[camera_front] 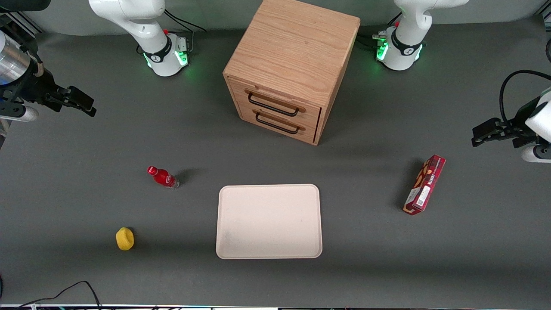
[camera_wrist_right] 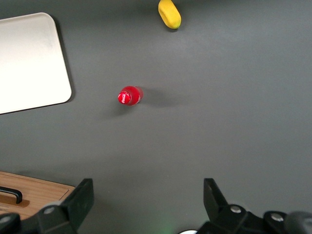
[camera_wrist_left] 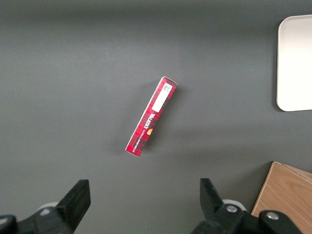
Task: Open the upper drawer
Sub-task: 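Move the right gripper to the upper drawer's black handle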
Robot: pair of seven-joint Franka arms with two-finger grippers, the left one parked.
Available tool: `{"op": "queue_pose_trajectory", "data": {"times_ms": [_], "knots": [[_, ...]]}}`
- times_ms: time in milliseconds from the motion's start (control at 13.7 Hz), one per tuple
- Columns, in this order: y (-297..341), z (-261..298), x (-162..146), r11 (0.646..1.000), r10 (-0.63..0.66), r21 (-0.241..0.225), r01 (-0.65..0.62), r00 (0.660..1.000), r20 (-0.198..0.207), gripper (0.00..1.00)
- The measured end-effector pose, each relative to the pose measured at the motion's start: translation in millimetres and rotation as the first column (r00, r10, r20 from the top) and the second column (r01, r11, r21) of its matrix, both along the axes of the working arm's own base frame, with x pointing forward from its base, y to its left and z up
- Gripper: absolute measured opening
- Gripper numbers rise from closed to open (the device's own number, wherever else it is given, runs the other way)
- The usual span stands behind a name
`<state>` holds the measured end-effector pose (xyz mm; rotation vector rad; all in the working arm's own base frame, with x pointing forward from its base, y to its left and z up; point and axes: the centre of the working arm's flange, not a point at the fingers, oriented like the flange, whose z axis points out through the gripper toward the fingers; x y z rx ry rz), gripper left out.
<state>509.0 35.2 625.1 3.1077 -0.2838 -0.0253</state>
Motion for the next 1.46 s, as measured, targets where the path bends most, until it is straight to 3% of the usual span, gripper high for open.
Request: {"op": "queue_pose_trajectory", "data": {"times_ms": [439, 585, 732, 878, 951, 1024, 1171, 1317, 1463], "knots": [[0, -1, 3, 1.0, 0.005, 0.001, -0.005, 1.0, -0.014, 1.0], [6, -1, 2, 0.997, 0.076, 0.004, -0.076, 0.997, -0.033, 1.0], [31, 6, -5, 0.978, 0.206, 0.048, -0.203, 0.977, -0.054, 1.0], [67, 15, -12, 0.951, 0.294, 0.111, -0.288, 0.955, -0.04, 1.0], [86, 15, -14, 0.925, 0.356, 0.152, -0.348, 0.934, -0.031, 1.0], [107, 12, -15, 0.871, 0.461, 0.2, -0.449, 0.887, -0.015, 1.0], [142, -6, -11, 0.724, 0.648, 0.294, -0.624, 0.761, 0.019, 1.0], [168, -35, 3, 0.617, 0.727, 0.383, -0.687, 0.685, 0.057, 1.0], [210, -66, 13, 0.53, 0.779, 0.428, -0.732, 0.62, 0.095, 1.0]]}}
